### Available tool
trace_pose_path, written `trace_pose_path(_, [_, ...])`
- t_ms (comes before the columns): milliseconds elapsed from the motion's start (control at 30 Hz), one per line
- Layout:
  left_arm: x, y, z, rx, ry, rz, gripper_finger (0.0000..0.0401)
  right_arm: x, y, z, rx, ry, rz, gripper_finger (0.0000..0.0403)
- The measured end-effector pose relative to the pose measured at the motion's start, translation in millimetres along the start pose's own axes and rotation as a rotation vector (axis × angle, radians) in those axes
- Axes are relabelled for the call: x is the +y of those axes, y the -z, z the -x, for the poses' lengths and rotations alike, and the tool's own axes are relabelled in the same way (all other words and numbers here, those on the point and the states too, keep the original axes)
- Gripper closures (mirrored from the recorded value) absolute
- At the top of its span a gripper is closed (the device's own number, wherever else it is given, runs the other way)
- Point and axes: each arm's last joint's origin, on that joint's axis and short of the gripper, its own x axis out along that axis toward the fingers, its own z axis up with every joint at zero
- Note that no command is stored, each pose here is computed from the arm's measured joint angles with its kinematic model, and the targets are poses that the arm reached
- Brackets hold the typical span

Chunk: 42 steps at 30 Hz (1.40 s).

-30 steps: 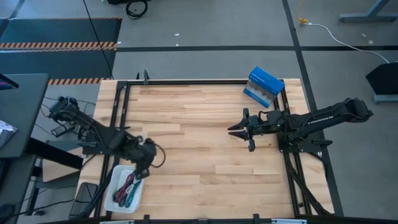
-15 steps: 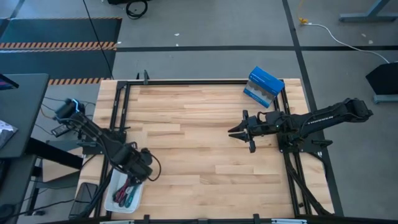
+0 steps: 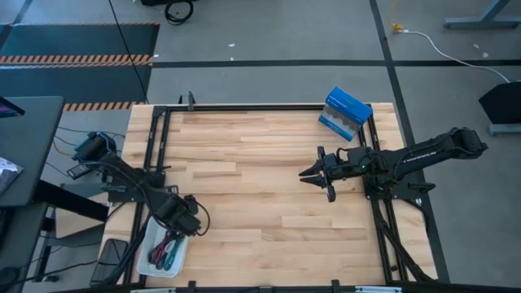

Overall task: Pick and place USB-C Cables
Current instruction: Move the white bin to the center of the table

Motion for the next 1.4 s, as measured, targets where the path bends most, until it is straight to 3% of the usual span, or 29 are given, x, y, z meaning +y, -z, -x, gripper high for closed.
trace_pose_path(333, [12.3,-23.2,4.5,-0.074,0.035,-0.125,0.039,0.4,-2.9,0.0,-0.03,-0.004,0.001,0.0316])
trace_pose_path(767, [46.4,-77.5,11.1,-0.362,0.028,-0.321,0.0394,0.4,-3.0,0.0,-0.031,-0.003,0.006,0.0317])
trace_pose_path(1000, [60.7,-101.0,18.0,-0.537,-0.043,-0.612,0.0394,0.4,-2.9,0.0,-0.031,-0.002,0.007,0.0317])
trace_pose_path(1100, [69.3,-110.3,21.2,-0.602,-0.071,-0.644,0.0394,-0.2,-3.0,0.0,-0.032,0.009,0.006,0.0317])
trace_pose_path(1400, [90.2,-123.8,19.5,-0.633,-0.097,-0.749,0.0394,-4.9,-3.8,0.1,-0.037,0.039,0.006,0.0317])
